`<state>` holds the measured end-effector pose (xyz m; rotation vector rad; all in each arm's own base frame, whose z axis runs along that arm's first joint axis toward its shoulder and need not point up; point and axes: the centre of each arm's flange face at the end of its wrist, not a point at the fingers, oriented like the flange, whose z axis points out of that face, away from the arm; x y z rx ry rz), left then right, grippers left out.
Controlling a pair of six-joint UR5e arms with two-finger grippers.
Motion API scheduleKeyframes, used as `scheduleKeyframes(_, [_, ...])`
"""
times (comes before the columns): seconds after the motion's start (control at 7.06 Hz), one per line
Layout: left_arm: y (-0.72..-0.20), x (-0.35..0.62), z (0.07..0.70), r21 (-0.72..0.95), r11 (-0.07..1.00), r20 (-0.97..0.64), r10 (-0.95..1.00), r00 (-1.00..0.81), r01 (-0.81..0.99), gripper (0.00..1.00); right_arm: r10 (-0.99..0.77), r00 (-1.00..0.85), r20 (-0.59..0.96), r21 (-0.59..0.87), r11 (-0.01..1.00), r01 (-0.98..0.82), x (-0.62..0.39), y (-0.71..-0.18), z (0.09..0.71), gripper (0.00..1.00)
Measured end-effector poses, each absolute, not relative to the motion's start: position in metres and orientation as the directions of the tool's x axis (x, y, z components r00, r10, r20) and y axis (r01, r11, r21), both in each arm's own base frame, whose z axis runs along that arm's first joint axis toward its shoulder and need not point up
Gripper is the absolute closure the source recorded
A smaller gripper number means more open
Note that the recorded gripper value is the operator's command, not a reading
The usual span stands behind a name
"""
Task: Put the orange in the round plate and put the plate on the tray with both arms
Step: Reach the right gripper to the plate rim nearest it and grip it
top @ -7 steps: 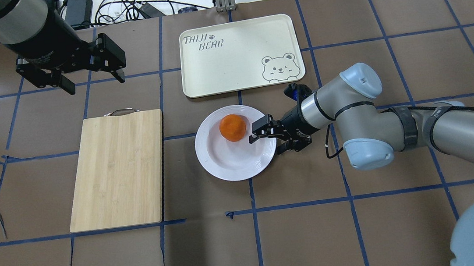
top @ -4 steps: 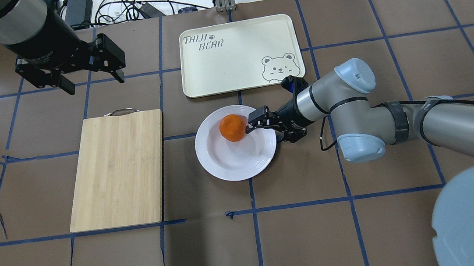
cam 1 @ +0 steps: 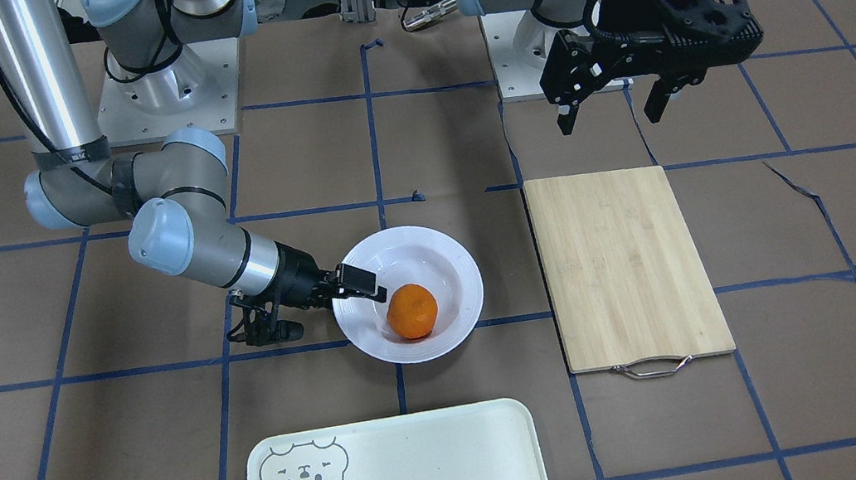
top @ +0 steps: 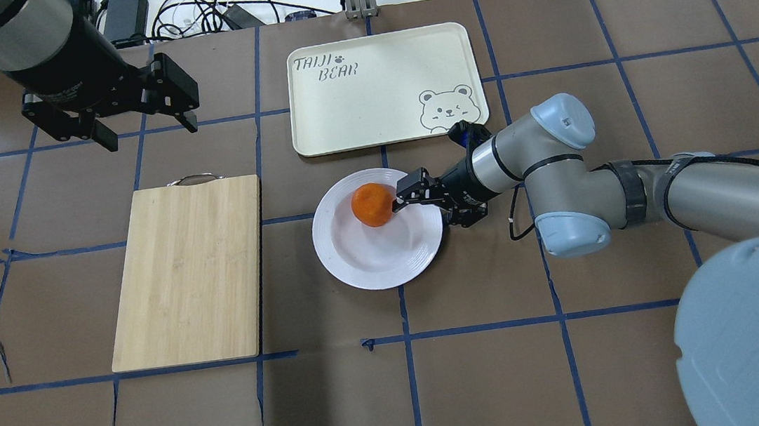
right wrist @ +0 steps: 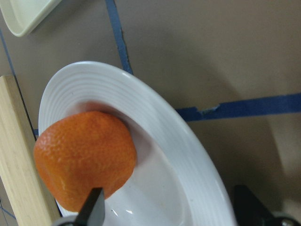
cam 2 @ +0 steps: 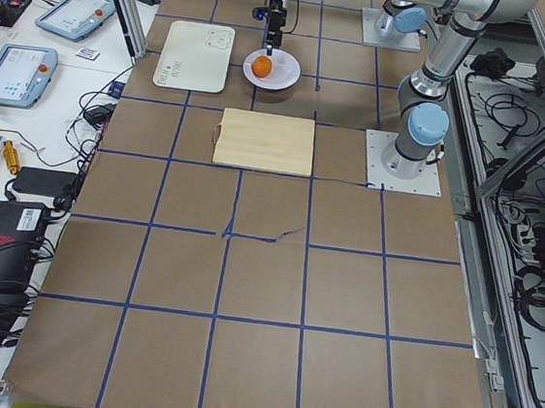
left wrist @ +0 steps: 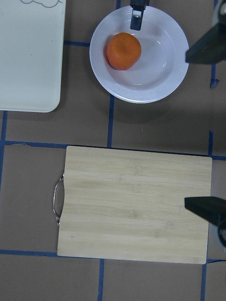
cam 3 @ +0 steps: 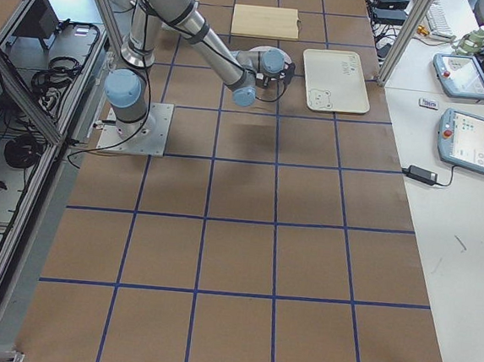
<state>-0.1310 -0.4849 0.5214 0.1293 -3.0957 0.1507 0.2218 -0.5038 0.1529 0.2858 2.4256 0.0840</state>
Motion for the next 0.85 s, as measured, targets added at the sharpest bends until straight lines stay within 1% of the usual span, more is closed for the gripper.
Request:
scheduleKeyframes(0.14, [-0.4848, -0.1307, 0.5216, -0.095, 0.992, 0.044, -0.081, -0.996, -0.085, 0.0, 0.229, -0.743, -0.629, 0.139, 0.973, 0.183, 0.2218, -0.5037, 0.1507, 0.22])
scheduleKeyframes(0.28, [-0.4848, -0.1306, 0.5216, -0.095, 0.992, 0.044, -0.081, -0.996, -0.085, 0.0, 0.231, -0.744, -0.627, 0.141, 0.973, 0.183, 0.2217, -0.5033, 0.1497, 0.31])
scheduleKeyframes(0.42, [-0.4847, -0.1307, 0.5215, -0.094, 0.992, 0.044, -0.081, -0.996, -0.085, 0.0, 0.231, -0.746, -0.624, 0.141, 0.973, 0.183, 0.2216, -0.503, 0.149, 0.44])
scheduleKeyframes(0.57, [-0.4845, -0.1305, 0.5218, -0.095, 0.992, 0.043, -0.081, -0.996, -0.085, 0.0, 0.232, -0.749, -0.621, 0.142, 0.973, 0.184, 0.2212, -0.5026, 0.148, 0.53])
scheduleKeyframes(0.85, [-0.4843, -0.1303, 0.5222, -0.096, 0.992, 0.043, -0.081, -0.996, -0.085, 0.0, 0.234, -0.752, -0.616, 0.144, 0.972, 0.184, 0.2208, -0.5019, 0.1465, 0.85])
